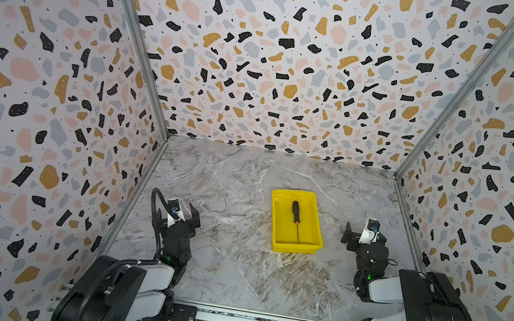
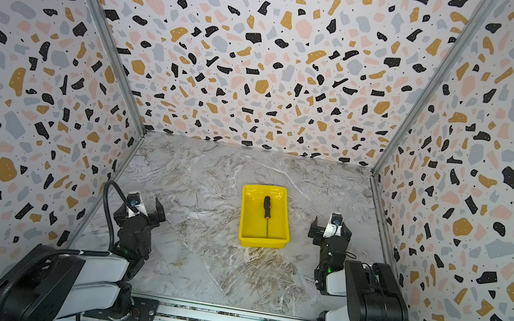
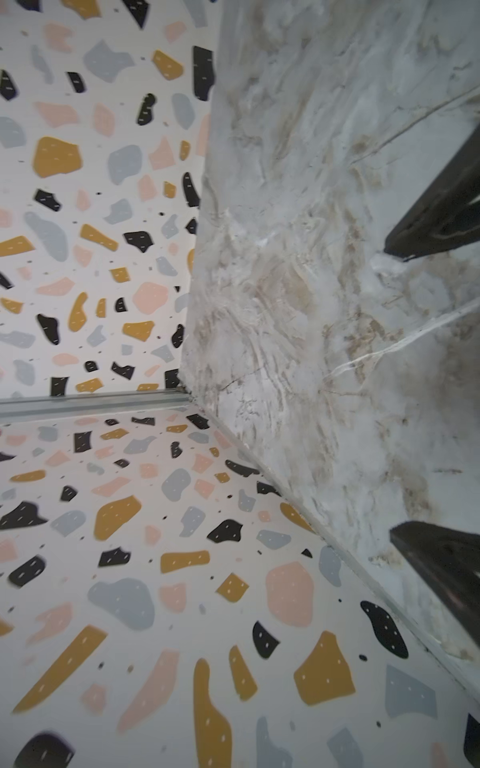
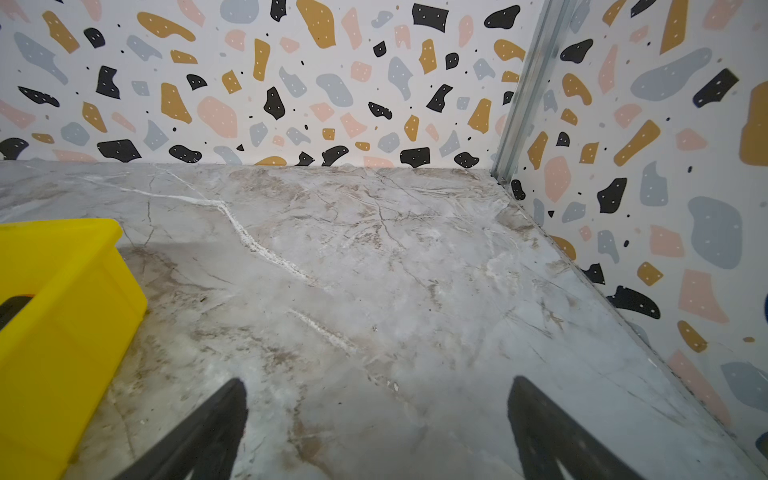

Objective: Put the screwdriver in the bin

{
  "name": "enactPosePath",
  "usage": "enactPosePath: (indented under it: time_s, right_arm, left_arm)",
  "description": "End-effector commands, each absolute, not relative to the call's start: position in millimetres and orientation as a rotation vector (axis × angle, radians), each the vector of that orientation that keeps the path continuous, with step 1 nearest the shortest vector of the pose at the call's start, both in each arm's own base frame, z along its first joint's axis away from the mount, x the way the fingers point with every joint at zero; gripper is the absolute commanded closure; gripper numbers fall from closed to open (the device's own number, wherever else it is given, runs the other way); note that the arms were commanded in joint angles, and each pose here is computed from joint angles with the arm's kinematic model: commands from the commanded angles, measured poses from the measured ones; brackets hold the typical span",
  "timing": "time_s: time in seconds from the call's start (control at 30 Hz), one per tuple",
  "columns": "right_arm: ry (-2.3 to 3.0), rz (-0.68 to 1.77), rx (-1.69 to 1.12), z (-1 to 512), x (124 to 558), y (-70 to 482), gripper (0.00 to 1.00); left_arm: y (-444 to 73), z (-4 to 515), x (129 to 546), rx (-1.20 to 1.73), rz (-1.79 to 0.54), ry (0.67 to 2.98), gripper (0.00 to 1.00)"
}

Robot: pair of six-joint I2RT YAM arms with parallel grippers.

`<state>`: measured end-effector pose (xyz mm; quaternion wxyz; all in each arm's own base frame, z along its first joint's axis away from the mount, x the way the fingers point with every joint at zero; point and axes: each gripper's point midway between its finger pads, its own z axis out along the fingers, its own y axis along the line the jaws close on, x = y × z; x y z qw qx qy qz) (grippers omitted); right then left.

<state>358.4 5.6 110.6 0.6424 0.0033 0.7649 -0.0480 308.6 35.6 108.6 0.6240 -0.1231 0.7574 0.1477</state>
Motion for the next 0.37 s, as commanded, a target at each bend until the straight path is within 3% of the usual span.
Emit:
enactPosePath:
  time_s: [0.0, 0.33]
  right_arm:
    - [1.699, -0.109, 0.009, 124.8, 364.5, 6.0, 0.01]
    - [1.700, -0.110, 0.008, 124.5, 364.8, 6.3, 0.01]
  left_arm:
    - [24.2, 140.3, 321.7, -0.279, 0.227, 1.596, 0.01]
    - [21.8, 137.1, 326.8, -0.261, 0.234, 1.638, 0.00]
